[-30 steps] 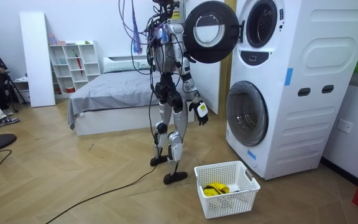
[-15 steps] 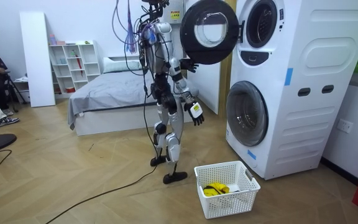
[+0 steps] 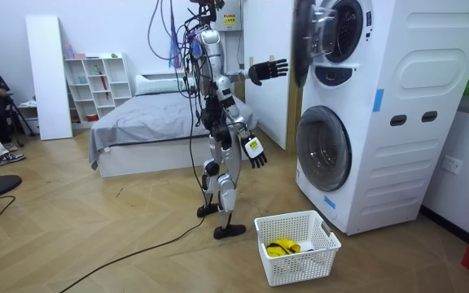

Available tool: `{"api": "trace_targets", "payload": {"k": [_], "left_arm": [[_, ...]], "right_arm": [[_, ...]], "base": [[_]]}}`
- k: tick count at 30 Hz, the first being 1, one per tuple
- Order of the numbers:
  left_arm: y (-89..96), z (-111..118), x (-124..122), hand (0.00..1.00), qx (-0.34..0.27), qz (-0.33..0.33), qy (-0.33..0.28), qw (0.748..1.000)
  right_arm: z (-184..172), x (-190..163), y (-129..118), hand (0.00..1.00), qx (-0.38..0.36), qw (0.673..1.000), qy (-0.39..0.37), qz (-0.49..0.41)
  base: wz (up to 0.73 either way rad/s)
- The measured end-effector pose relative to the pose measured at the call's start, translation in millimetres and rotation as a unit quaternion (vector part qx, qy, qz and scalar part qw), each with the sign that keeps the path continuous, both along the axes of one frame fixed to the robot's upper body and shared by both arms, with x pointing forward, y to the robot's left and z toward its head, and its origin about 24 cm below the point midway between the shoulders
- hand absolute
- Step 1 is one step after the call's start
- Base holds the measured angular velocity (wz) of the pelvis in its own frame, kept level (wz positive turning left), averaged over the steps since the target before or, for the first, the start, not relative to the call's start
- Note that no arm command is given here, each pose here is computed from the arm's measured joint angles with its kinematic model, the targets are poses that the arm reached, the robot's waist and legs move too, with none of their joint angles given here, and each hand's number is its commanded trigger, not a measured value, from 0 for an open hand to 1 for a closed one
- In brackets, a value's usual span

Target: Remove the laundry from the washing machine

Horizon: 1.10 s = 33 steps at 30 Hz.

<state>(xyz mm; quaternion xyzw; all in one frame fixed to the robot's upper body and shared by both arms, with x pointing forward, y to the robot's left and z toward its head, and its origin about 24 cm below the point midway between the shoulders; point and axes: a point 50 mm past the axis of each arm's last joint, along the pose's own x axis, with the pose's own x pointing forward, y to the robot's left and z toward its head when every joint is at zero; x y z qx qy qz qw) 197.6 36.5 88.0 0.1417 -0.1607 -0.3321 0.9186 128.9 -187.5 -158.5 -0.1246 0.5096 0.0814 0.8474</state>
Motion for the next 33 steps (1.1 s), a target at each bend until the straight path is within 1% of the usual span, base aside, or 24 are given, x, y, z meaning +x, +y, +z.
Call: {"api": "trace_targets", "payload": {"k": [3, 7, 14, 19, 21, 23, 25, 26, 28, 29, 30, 31, 32, 33], "left_arm": [[-5.2, -8, -5, 0.00, 0.019, -0.035, 0.015, 0.999], [-4.4, -18, -6, 0.00, 0.045, -0.049, 0.030, 0.997], [-3.4, -22, -8, 0.00, 0.048, -0.047, 0.037, 0.997], [-1.3, -33, -7, 0.00, 0.060, -0.039, 0.061, 0.996], [3.5, -41, -5, 0.00, 0.068, -0.026, 0.077, 0.994], [10.9, -54, -3, 0.00, 0.082, -0.008, 0.102, 0.991], [27.9, -83, -2, 0.00, 0.119, 0.029, 0.149, 0.981], [33.2, -92, -3, 0.00, 0.131, 0.040, 0.164, 0.977], [62.8, -131, -10, 0.00, 0.172, 0.101, 0.232, 0.952], [71.7, -141, -13, 0.00, 0.181, 0.120, 0.254, 0.943], [91.8, -161, -23, 0.00, 0.197, 0.165, 0.295, 0.920], [114.0, -179, -36, 0.00, 0.212, 0.215, 0.334, 0.893], [124.8, -188, -42, 0.00, 0.220, 0.238, 0.354, 0.877], [146.8, -204, -57, 0.00, 0.236, 0.285, 0.392, 0.843]], "right_arm": [[0, 1, 2, 0.00, 0.007, 1.000, -0.004, 0.004], [0, 0, 5, 0.00, 0.009, 1.000, -0.003, 0.006], [1, 3, 11, 0.00, 0.016, 1.000, -0.011, 0.017], [2, 6, 13, 0.00, 0.019, 1.000, -0.017, 0.018], [4, 8, 15, 0.00, 0.026, 0.999, -0.021, 0.020], [4, 8, 16, 0.00, 0.028, 0.999, -0.025, 0.019], [3, 4, 13, 0.00, 0.028, 0.999, -0.019, 0.008], [2, 2, 11, 0.00, 0.028, 0.999, -0.017, 0.001], [0, -6, 5, 0.00, 0.023, 1.000, -0.004, -0.015], [0, -9, 3, 0.00, 0.023, 0.999, -0.002, -0.023], [-2, -16, -1, 0.00, 0.024, 0.999, 0.004, -0.043], [-3, -22, -4, 0.00, 0.024, 0.998, 0.013, -0.062], [-4, -25, -6, 0.00, 0.025, 0.997, 0.017, -0.070], [-5, -33, -11, 0.00, 0.022, 0.996, 0.028, -0.083]], "base": [[-0.09], [-0.05], [-0.05], [0.00], [0.00], [0.00], [-0.03], [-0.03], [0.00], [0.00], [0.00], [0.00], [0.00], [0.00]]}}
